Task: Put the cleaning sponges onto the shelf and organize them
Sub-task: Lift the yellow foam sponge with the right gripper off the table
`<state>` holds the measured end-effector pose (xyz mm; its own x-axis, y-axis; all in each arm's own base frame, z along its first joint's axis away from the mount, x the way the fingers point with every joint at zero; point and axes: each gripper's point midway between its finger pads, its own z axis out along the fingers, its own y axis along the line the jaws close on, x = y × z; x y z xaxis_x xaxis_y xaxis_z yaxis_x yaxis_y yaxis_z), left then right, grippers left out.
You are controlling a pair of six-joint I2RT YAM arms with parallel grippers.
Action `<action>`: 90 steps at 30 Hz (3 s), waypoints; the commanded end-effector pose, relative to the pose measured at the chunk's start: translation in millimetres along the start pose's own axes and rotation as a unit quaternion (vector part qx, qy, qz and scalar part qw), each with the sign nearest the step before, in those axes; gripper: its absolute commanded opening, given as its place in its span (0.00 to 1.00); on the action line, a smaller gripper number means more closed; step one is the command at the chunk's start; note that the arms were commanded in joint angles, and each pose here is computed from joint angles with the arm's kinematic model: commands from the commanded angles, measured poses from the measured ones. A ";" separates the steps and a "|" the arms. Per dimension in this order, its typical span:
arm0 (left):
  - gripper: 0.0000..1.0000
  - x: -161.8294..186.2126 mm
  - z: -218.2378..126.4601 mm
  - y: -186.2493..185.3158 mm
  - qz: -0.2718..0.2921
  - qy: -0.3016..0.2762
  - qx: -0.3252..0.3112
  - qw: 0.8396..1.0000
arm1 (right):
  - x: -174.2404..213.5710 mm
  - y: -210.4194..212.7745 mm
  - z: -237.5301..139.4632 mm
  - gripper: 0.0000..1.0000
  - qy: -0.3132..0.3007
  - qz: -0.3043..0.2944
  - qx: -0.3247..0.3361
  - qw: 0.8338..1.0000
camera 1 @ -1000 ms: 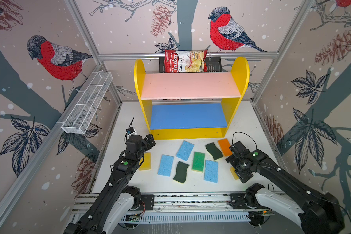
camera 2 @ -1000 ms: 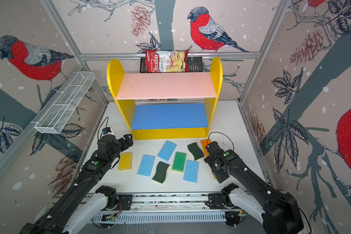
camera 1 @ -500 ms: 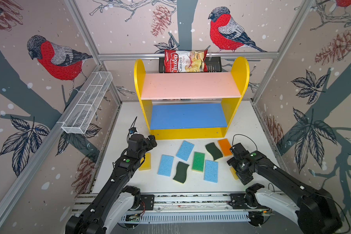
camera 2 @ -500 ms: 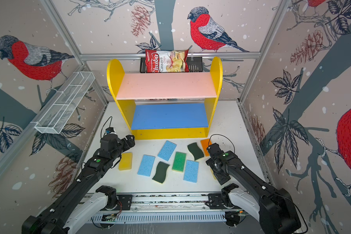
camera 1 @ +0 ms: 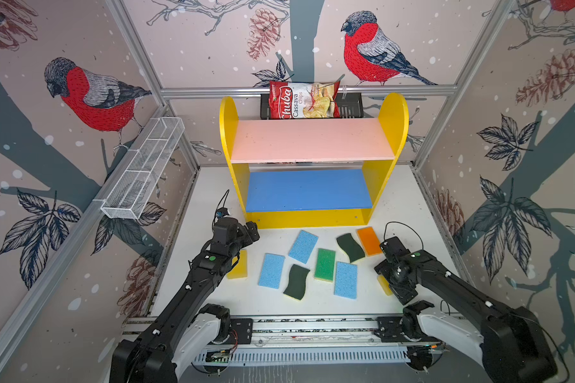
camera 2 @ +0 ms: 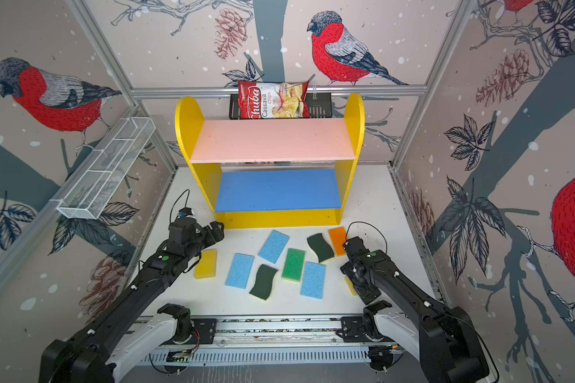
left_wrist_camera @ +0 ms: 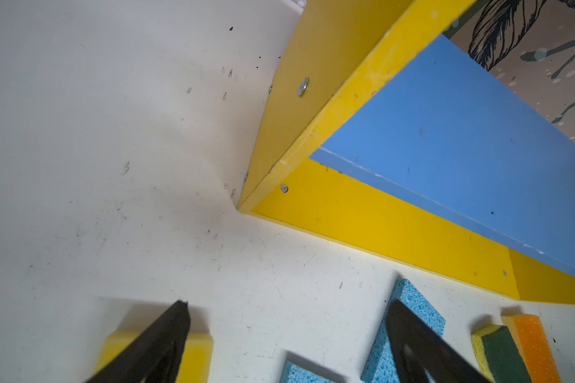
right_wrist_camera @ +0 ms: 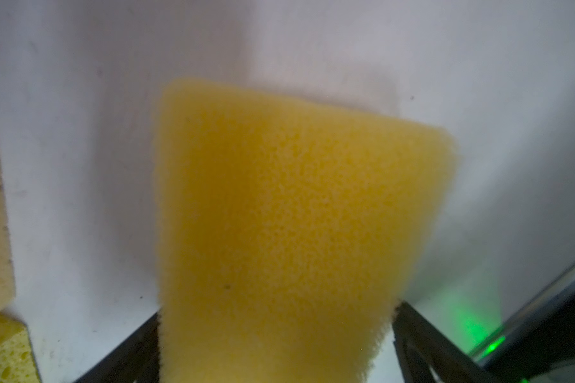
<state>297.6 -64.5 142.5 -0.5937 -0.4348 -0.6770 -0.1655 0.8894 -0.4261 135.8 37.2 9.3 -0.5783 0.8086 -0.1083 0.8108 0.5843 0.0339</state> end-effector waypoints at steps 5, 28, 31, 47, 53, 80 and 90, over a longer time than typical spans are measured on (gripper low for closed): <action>0.92 -9.2 -5.5 -7.9 0.001 -0.014 0.016 1.000 | 1.5 4.6 0.2 0.95 -0.016 -0.068 0.006 0.998; 0.88 -9.5 -18.4 -11.7 0.000 -0.017 0.031 0.999 | 25.5 6.2 12.5 0.78 -0.009 -0.223 0.037 0.974; 0.88 -9.8 -20.2 -12.4 0.000 -0.017 0.032 0.999 | 33.7 2.4 13.7 0.81 0.003 -0.228 0.036 0.973; 0.88 -3.4 -19.7 -18.3 0.007 -0.001 0.050 0.999 | 39.8 3.1 5.6 0.88 0.027 -0.164 -0.008 0.986; 0.88 2.7 -14.1 -21.8 0.011 0.015 0.060 0.998 | 24.0 4.7 0.3 0.89 0.003 -0.128 -0.009 0.992; 0.88 14.9 2.4 -27.9 0.012 0.052 0.075 0.996 | 0.2 6.7 16.0 0.68 -0.035 -0.153 -0.002 0.988; 0.86 2.6 -2.9 -32.8 0.015 0.041 0.072 0.996 | -0.4 21.3 2.8 0.58 -0.054 -0.198 -0.025 0.978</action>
<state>296.2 -96.1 149.0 -0.6737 -0.4041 -0.6188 -0.0478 0.8593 -0.5092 162.9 43.2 9.7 -0.7940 0.5422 -0.2750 0.5580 0.8295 0.0241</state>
